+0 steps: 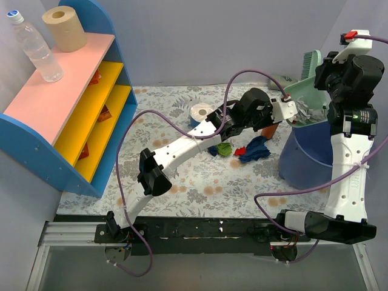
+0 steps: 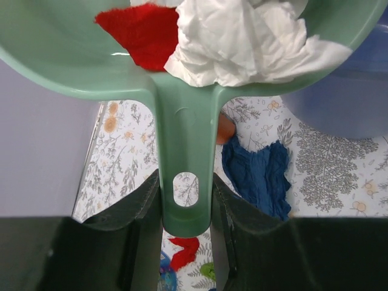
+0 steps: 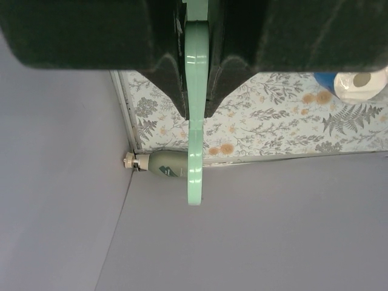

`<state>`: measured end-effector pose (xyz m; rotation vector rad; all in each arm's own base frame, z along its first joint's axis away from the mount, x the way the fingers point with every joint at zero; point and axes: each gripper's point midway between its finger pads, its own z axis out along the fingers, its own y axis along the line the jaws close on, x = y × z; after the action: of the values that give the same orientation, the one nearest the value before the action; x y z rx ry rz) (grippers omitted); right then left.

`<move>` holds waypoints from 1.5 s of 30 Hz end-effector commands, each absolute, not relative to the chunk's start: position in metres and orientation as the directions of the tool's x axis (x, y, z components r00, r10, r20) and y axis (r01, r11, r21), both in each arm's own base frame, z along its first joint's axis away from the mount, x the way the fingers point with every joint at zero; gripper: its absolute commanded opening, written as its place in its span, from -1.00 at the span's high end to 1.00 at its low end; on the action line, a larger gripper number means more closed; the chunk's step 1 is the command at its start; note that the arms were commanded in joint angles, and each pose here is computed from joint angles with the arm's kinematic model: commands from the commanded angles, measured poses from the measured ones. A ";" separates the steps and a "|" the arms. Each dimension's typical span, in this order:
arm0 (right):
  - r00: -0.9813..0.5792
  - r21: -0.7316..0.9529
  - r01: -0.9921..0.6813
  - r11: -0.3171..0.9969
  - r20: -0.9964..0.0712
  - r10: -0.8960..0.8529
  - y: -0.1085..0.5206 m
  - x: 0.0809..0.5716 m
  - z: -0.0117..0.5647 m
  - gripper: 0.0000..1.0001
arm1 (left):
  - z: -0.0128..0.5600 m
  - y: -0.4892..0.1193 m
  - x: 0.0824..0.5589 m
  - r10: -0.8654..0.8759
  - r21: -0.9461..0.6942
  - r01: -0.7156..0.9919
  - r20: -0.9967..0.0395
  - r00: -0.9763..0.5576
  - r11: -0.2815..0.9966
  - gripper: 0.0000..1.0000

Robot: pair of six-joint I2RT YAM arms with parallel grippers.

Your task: Sweep away the paper scraps from the table

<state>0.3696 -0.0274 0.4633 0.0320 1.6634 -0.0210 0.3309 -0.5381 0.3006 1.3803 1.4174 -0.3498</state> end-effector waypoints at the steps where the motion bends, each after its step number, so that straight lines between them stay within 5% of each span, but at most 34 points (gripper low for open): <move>1: 0.005 0.019 0.004 1.000 -1.000 0.019 -0.021 0.369 0.498 0.97 | 0.342 -0.548 0.337 0.460 0.515 0.787 -0.821 0.340 0.339 1.00; 15: 0.025 0.001 0.036 0.999 -1.000 0.000 -0.029 0.368 0.504 0.97 | 0.336 -0.580 0.355 0.463 0.657 0.664 -0.741 0.486 0.356 1.00; 27: 0.019 0.015 0.018 1.000 -1.000 0.015 -0.027 0.375 0.503 0.97 | 0.333 -0.604 0.354 0.523 0.866 0.433 -0.497 0.693 0.249 1.00; 45: 0.005 0.019 0.004 1.000 -1.000 0.019 -0.025 0.380 0.498 0.97 | 0.381 -0.600 0.352 0.552 0.916 0.233 -0.385 0.740 0.326 1.00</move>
<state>0.3809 -0.0275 0.4669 0.0236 1.6595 0.0023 0.3594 -0.6092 0.3294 1.3661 0.8121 0.1983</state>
